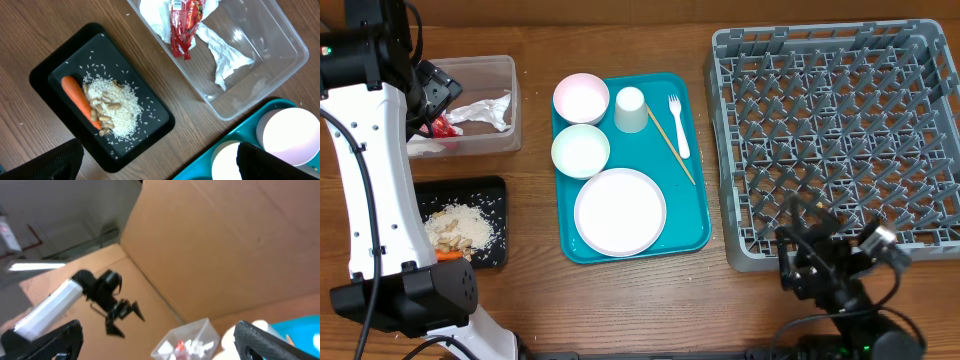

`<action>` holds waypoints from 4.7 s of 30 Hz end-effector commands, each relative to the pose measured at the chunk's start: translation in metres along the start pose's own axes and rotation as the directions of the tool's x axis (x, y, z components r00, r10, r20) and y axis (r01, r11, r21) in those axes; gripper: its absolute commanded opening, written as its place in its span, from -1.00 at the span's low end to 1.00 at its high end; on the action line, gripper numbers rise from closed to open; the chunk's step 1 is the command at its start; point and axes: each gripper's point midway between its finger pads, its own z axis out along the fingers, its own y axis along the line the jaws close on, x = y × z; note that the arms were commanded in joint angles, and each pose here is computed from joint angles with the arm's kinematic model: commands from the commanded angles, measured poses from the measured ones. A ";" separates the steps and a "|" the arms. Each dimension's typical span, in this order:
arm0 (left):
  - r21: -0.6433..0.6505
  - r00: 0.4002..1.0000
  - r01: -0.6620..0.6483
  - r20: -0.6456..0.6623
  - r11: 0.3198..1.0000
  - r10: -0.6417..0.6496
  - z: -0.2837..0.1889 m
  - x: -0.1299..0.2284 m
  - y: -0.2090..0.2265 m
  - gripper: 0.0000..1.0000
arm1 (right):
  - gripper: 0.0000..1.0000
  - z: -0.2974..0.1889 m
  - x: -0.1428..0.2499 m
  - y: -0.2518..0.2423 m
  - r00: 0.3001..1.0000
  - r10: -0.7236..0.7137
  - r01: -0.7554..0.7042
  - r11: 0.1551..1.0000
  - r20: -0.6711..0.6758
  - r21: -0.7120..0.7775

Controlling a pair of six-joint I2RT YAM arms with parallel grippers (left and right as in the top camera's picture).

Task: Sort waste into correct bins and load items into the dishwasher rack
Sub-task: 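Reach the right gripper to the white cup and grasp it, then carry the white cup right and place it in the rack, then reach the right gripper to the white bowl and grasp its rim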

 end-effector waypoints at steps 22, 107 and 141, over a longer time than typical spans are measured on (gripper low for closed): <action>0.000 1.000 0.015 -0.003 1.000 -0.015 0.000 0.000 0.001 0.99 | 0.99 0.273 0.151 -0.120 0.589 -0.231 0.651 0.704 -0.775 0.285; 0.000 1.000 0.015 -0.003 1.000 -0.015 0.000 0.000 0.001 1.00 | 1.00 0.151 -0.070 -0.261 0.812 0.071 0.434 0.591 -0.580 0.680; 0.000 1.000 0.015 -0.003 1.000 -0.015 0.000 0.000 0.001 1.00 | 0.57 0.221 0.385 -0.088 0.298 -0.175 0.532 0.847 -0.938 0.011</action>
